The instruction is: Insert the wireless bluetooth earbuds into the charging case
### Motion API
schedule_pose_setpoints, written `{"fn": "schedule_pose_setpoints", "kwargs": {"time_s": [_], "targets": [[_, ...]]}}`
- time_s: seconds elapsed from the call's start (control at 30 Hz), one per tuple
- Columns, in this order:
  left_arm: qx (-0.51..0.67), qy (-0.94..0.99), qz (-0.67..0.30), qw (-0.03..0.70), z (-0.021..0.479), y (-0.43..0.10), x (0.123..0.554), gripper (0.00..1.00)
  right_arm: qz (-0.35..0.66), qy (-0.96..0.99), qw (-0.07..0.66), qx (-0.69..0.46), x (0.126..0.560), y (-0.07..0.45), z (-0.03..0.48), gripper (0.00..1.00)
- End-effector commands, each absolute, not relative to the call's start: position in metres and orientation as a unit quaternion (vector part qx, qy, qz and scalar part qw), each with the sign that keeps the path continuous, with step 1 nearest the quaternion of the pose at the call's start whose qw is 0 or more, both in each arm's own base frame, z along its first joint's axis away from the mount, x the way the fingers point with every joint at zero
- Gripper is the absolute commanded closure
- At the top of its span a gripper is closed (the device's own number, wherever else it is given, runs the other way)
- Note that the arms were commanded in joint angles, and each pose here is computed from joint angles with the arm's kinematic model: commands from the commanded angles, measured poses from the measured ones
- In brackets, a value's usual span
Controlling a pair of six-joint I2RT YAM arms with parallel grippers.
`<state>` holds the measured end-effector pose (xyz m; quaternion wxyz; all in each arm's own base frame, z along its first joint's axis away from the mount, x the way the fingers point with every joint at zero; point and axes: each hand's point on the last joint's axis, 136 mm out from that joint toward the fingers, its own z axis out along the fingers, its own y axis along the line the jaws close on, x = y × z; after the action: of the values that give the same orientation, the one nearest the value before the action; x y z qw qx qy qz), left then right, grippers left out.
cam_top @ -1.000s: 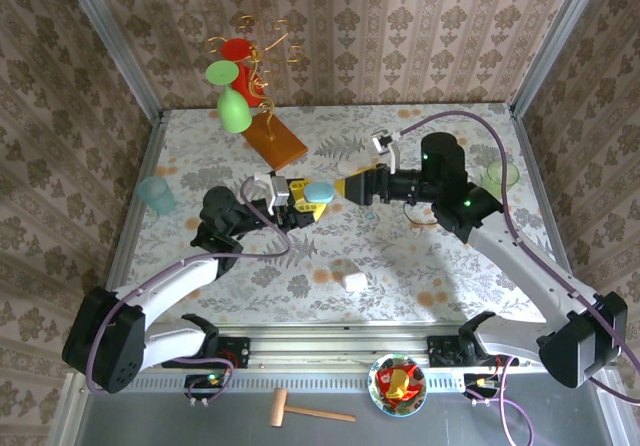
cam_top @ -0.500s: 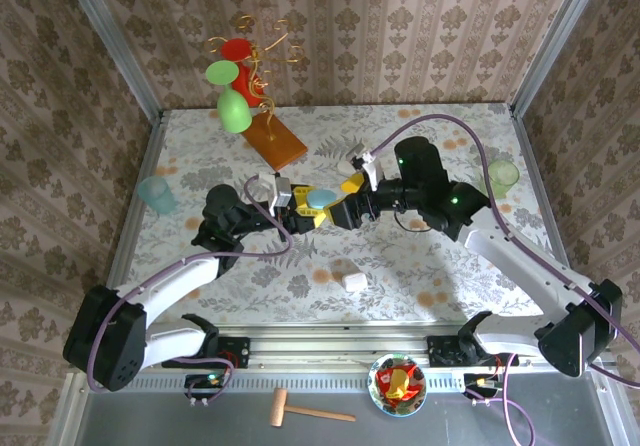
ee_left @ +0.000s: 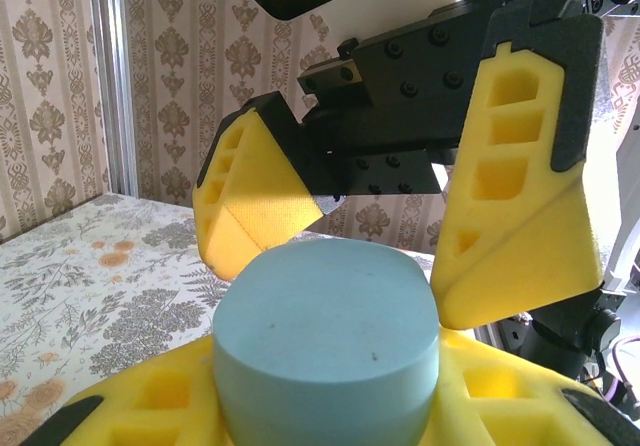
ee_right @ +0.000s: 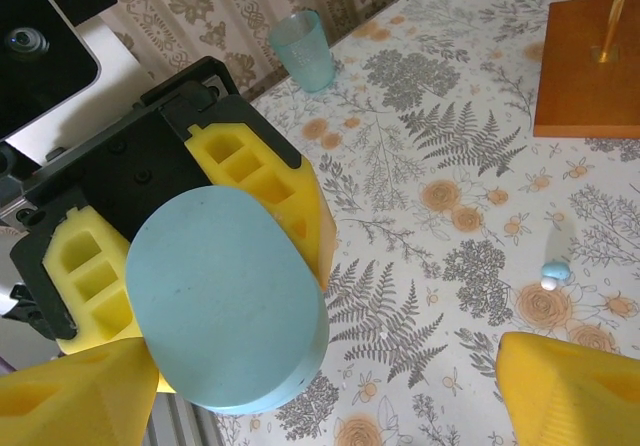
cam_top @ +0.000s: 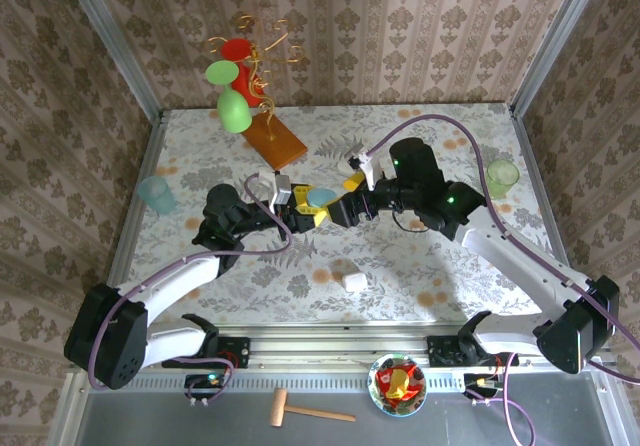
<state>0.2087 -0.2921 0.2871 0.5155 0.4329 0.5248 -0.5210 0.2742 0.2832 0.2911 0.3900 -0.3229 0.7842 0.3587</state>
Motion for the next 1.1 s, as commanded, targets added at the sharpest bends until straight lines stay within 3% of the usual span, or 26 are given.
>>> {"fn": "schedule_pose_setpoints", "kwargs": {"time_s": [0.0,0.73,1.07], "targets": [[0.459,0.484,-0.533,0.521,0.306,-0.294,0.195,0.74,0.336,0.779,0.441,-0.293,0.292,0.272,0.314,0.12],[0.478,0.469,-0.53,0.52,0.302,-0.293,0.184,0.75,0.342,0.785,0.446,-0.26,0.304,0.264,0.323,0.13],[0.444,0.502,-0.492,0.556,0.291,-0.285,0.212,0.74,0.437,0.714,0.467,-0.284,0.257,0.262,0.361,0.09]]}}
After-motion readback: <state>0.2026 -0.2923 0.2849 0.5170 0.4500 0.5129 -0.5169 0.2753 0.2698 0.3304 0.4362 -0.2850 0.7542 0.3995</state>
